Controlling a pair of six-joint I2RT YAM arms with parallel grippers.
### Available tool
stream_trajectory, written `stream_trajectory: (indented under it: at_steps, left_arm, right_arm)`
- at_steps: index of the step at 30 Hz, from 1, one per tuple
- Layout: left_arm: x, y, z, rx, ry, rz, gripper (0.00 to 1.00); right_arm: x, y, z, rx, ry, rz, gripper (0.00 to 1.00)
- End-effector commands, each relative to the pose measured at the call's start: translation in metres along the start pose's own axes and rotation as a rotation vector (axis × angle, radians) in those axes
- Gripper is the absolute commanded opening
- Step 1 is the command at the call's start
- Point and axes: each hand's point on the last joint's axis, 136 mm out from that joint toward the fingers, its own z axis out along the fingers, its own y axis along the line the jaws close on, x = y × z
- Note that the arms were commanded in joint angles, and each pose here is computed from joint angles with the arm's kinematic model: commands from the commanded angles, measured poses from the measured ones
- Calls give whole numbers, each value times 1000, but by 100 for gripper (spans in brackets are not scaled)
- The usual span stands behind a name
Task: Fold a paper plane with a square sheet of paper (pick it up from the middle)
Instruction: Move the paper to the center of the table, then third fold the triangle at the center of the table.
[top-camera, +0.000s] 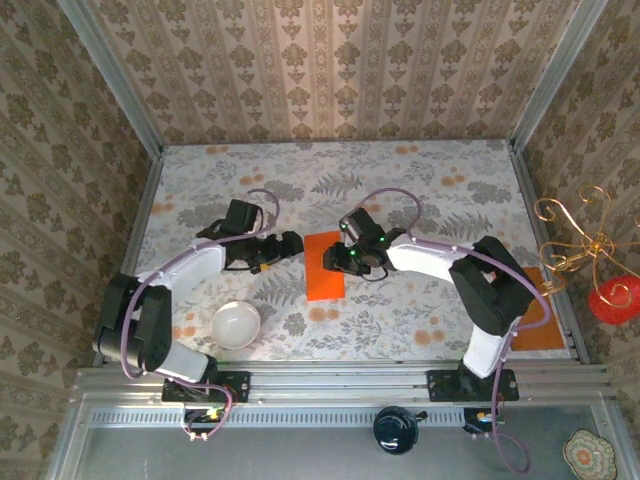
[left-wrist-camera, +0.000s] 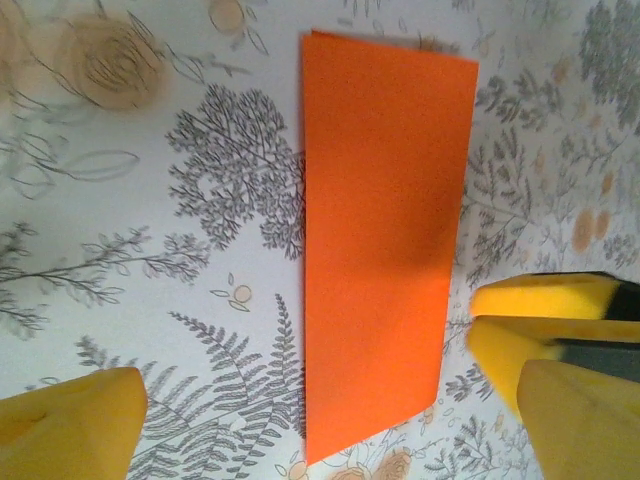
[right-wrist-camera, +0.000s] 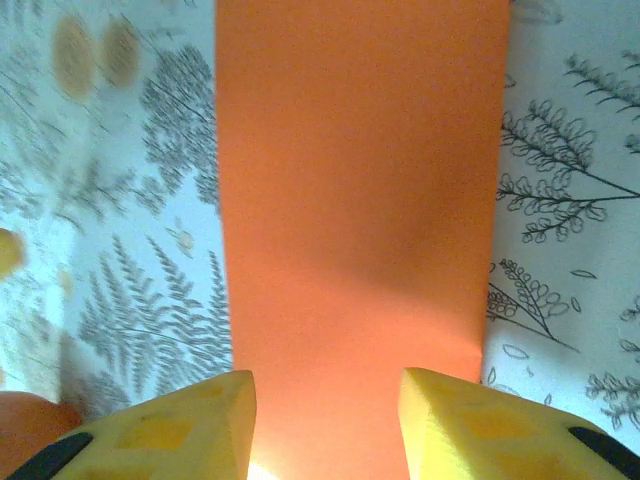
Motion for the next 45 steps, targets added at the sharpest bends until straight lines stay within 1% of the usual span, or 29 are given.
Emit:
stream_trajectory:
  at_steps: [1, 4, 6, 9, 11, 15, 17, 19, 22, 28, 30, 36, 45]
  left_arm:
    - [5, -14, 6, 26, 28, -17, 95]
    - [22, -22, 15, 15, 66, -31, 94]
    - [29, -23, 20, 5, 78, -48, 93]
    - [37, -24, 24, -1, 87, -81, 90]
    - [41, -22, 28, -8, 94, -96, 87]
    - [51, -15, 37, -28, 121, -110, 79]
    - [56, -13, 41, -32, 136, -118, 78]
    - [60, -12, 44, -36, 146, -121, 73]
    - [65, -10, 46, -54, 162, -121, 69]
    - [71, -2, 51, -84, 182, -132, 62]
    - [72, -1, 53, -86, 188, -136, 62]
    - [76, -2, 58, -72, 214, -143, 53]
    - [80, -6, 64, -48, 261, -156, 52]
  right_arm:
    - [-13, 2, -7, -8, -72, 107, 42]
    - [-2, -1, -3, -12, -23, 125, 40]
    - [2, -7, 2, -9, -19, 139, 39]
    - [0, -11, 8, -2, -12, 146, 35]
    - [-3, -11, 11, 1, -8, 138, 34]
    - [-7, -10, 17, 2, 6, 129, 34]
    - [-8, -12, 20, 8, 11, 128, 33]
    - [-7, -17, 22, 26, 15, 135, 31]
    - [-1, -26, 27, 49, 22, 146, 30]
    - [7, -41, 33, 87, 46, 168, 29]
    - [9, -47, 35, 99, 53, 178, 29]
    - [12, -52, 39, 100, 70, 197, 29]
    - [13, -55, 39, 96, 68, 212, 29]
